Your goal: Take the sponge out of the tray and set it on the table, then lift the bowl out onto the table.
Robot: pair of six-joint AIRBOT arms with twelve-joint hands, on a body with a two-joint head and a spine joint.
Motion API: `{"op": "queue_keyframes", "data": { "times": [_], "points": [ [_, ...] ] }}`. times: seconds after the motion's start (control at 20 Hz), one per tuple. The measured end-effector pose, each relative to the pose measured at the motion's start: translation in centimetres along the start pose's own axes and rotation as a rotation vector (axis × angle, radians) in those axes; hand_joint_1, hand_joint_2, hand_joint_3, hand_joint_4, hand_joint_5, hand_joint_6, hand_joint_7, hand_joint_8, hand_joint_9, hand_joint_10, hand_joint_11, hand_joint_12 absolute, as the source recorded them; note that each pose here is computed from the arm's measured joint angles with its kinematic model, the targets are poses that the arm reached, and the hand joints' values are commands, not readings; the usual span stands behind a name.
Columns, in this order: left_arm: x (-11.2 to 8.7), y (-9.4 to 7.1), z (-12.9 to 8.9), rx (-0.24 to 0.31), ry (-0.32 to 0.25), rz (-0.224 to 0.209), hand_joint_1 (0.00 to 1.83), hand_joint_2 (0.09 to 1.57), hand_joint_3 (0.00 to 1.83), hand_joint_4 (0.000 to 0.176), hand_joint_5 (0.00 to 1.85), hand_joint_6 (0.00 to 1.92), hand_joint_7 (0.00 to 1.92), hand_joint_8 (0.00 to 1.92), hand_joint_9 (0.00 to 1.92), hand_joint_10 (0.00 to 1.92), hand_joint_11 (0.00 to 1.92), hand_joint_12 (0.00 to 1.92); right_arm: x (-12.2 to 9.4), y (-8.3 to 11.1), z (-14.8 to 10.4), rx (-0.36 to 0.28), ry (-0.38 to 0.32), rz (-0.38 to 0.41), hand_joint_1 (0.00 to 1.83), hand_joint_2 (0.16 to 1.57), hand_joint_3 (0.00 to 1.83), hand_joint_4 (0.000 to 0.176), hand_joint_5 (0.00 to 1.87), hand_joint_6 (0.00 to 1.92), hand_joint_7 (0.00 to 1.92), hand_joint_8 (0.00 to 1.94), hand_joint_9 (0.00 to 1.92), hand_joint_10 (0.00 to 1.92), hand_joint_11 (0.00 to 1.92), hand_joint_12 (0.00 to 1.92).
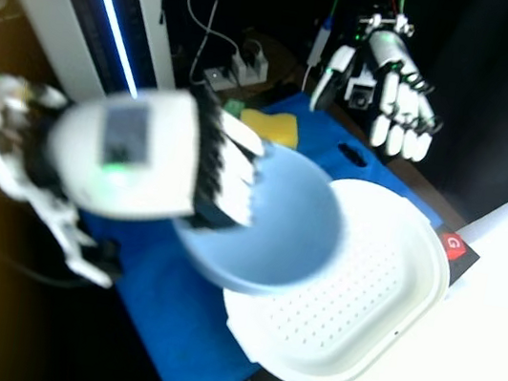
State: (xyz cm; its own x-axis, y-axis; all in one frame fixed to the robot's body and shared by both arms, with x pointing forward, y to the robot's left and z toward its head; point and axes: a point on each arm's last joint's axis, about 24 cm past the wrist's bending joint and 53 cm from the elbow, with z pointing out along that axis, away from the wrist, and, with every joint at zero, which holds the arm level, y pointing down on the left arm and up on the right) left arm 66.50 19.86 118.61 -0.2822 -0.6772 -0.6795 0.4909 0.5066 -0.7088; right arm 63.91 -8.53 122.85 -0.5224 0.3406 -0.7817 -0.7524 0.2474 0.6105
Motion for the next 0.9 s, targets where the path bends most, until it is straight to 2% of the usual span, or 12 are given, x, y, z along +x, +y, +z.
{"op": "queue_keyframes", "data": {
  "times": [0.05,0.1,0.2,0.25,0.35,0.45,0.5,0.55,0.6,0.75,0.85,0.9],
  "points": [
    [0.0,0.0,0.0,0.001,0.0,0.0,0.67,0.97,0.0,0.031,0.43,0.0,0.39,0.0,0.27,0.0,0.0,0.5,1.4,0.2,-0.4,-0.005,0.03,0.011,1.35,1.09,0.0,0.0,0.87,0.95,1.21,0.74,1.07,1.26,0.97,1.31],
    [0.0,-0.1,-0.1,0.001,-0.001,-0.002,0.68,0.97,0.0,0.04,0.43,0.0,0.37,0.0,0.25,0.0,0.0,0.45,3.0,0.4,-0.9,-0.007,0.062,0.036,1.37,1.1,0.0,0.0,0.77,1.14,1.21,0.6,1.01,1.07,0.83,1.02],
    [-0.2,-0.2,-0.3,0.008,0.001,0.007,0.7,0.98,0.0,0.04,0.42,0.0,0.36,0.0,0.26,0.0,0.0,0.45,4.8,0.4,-1.7,-0.009,0.094,0.065,1.37,1.14,0.0,0.0,0.67,1.28,1.14,0.77,0.88,1.1,0.66,0.84],
    [-0.3,-0.3,-0.5,0.003,-0.003,0.003,0.7,0.99,0.0,0.046,0.42,0.0,0.35,0.0,0.27,0.0,0.0,0.49,5.5,0.2,-2.2,-0.006,0.088,0.107,1.29,1.11,0.0,0.0,0.79,1.14,1.23,0.64,1.0,0.52,0.65,0.76],
    [-0.4,-0.3,-0.5,0.006,-0.008,0.002,0.69,1.0,0.0,0.055,0.41,0.0,0.35,0.0,0.28,0.0,0.0,0.59,7.1,-0.3,-2.6,0.0,0.104,0.149,1.28,1.09,0.0,0.0,0.83,1.05,1.26,0.61,1.15,0.09,0.69,0.66],
    [-0.4,-0.5,-0.5,0.012,-0.009,0.002,0.69,1.0,0.0,0.07,0.41,0.0,0.35,0.0,0.26,0.0,0.0,0.6,9.2,-0.9,-2.7,0.016,0.134,0.2,1.25,1.15,0.0,0.0,0.72,1.22,1.12,0.84,1.2,0.02,0.76,0.67],
    [-0.4,-0.6,-0.5,0.015,-0.008,0.003,0.7,1.0,0.0,0.065,0.41,0.0,0.35,0.0,0.27,0.0,0.0,0.61,9.9,-1.0,-2.7,0.021,0.15,0.218,1.1,1.25,0.0,0.0,0.69,1.37,1.07,0.37,1.14,0.0,0.73,0.7],
    [-0.4,-0.6,-0.5,0.016,-0.008,0.004,0.69,1.01,0.0,0.072,0.41,0.0,0.36,0.0,0.28,0.0,0.0,0.64,10.5,-1.2,-2.8,0.028,0.163,0.23,1.2,1.18,0.0,0.0,0.73,1.31,1.08,0.76,1.13,0.0,0.78,0.66],
    [-0.4,-0.6,-0.5,0.015,-0.009,0.003,0.69,1.01,0.0,0.077,0.41,0.0,0.36,0.0,0.28,0.0,0.0,0.64,10.6,-1.3,-2.9,0.032,0.164,0.24,1.22,1.16,0.0,0.0,0.73,1.31,1.07,0.86,1.14,0.0,0.82,0.64],
    [-0.5,-0.6,-0.5,0.015,-0.011,0.003,0.7,1.01,0.0,0.086,0.4,0.0,0.35,0.0,0.26,0.0,0.0,0.62,11.0,-1.8,-3.4,0.046,0.159,0.281,1.27,1.1,0.0,0.0,0.83,1.12,1.23,0.64,1.21,0.01,0.93,0.77],
    [-0.4,-0.6,-0.5,0.015,-0.01,0.001,0.7,1.02,0.0,0.081,0.4,0.0,0.35,0.0,0.26,0.0,0.0,0.6,11.7,-2.5,-3.5,0.057,0.17,0.316,1.23,1.15,0.01,0.0,0.75,1.26,1.09,0.87,1.14,0.01,0.82,0.76],
    [-0.4,-0.6,-0.5,0.016,-0.009,0.001,0.71,1.02,0.0,0.078,0.41,0.0,0.35,0.0,0.26,0.0,0.0,0.6,11.8,-2.7,-3.5,0.061,0.171,0.323,1.11,1.23,0.0,0.0,0.74,1.33,1.01,0.37,1.06,0.0,0.74,0.73]
  ]
}}
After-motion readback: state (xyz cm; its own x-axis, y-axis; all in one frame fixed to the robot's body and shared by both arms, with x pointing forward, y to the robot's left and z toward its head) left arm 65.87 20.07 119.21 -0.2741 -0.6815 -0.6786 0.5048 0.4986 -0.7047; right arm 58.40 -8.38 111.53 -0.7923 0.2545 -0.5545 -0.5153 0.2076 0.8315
